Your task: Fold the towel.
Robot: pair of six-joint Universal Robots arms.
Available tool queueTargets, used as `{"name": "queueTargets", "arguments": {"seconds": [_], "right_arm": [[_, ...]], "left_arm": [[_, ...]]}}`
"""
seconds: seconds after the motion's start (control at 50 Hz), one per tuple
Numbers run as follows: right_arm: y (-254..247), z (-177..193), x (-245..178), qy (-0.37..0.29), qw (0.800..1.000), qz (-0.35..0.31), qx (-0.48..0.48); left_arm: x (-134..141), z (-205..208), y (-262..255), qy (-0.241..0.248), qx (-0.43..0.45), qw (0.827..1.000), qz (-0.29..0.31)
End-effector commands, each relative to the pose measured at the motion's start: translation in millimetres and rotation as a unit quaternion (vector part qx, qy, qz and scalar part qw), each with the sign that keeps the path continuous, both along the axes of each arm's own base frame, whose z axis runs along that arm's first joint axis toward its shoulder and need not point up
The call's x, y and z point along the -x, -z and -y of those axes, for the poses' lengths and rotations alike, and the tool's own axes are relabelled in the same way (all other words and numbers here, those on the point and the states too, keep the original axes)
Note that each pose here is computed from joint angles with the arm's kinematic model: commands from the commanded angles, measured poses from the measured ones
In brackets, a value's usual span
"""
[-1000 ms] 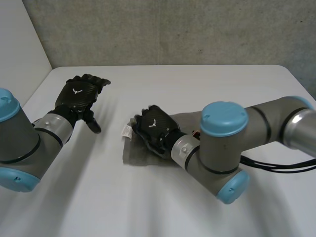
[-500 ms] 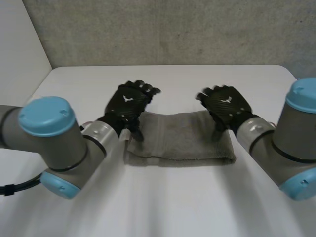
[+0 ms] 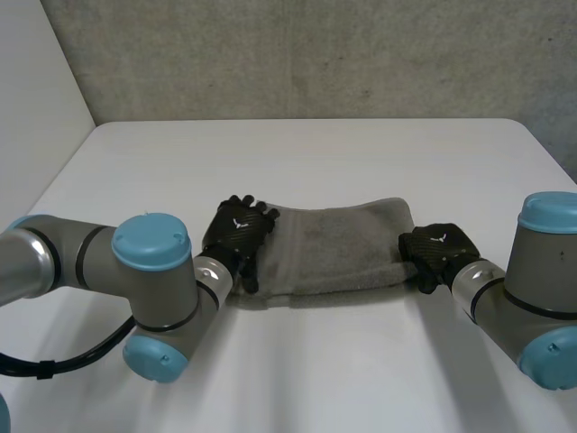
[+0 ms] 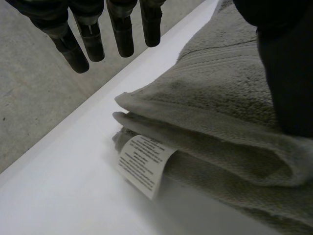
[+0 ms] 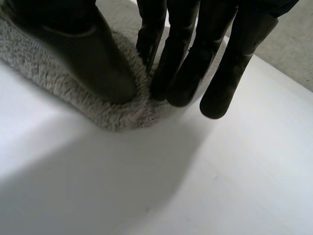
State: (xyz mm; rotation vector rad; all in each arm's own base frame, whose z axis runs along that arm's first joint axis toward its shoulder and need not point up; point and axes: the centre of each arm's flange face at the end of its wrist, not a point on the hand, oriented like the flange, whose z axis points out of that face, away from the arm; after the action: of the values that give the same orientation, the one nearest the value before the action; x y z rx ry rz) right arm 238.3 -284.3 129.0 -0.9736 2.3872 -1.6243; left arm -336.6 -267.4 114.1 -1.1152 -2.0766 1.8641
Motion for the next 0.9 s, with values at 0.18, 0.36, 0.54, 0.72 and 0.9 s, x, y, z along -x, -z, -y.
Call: {"name": "queueTargets", "arguments": {"seconds": [0.18,0.36,0.54,0.72,0.9], "right_arm": [[-53.5,15.6,-10.6,-0.010,0.993,-0.018,0.116],[-77.1,-32.2,-110.9,-0.179,0.958,-0.035,0.222],[-3.4,-100.3,-181.7,-0.388,0.901,-0.028,0.194],[-13.0,-92.1,-178.8,-0.330,0.922,-0.051,0.198],[-71.3,-71.7,-152.9,-0.219,0.956,0.024,0.193]], "left_arm": [[-10.9,-6.6,-52.9,-0.051,0.047,0.997,-0.029],[-57.1,22.8,-98.8,-0.121,0.090,0.987,-0.057],[-78.9,40.8,-108.6,-0.158,0.088,0.979,-0.091],[-81.0,38.1,-101.7,-0.157,0.061,0.979,-0.112],[-68.1,31.4,-99.9,-0.101,0.044,0.985,-0.130]]}}
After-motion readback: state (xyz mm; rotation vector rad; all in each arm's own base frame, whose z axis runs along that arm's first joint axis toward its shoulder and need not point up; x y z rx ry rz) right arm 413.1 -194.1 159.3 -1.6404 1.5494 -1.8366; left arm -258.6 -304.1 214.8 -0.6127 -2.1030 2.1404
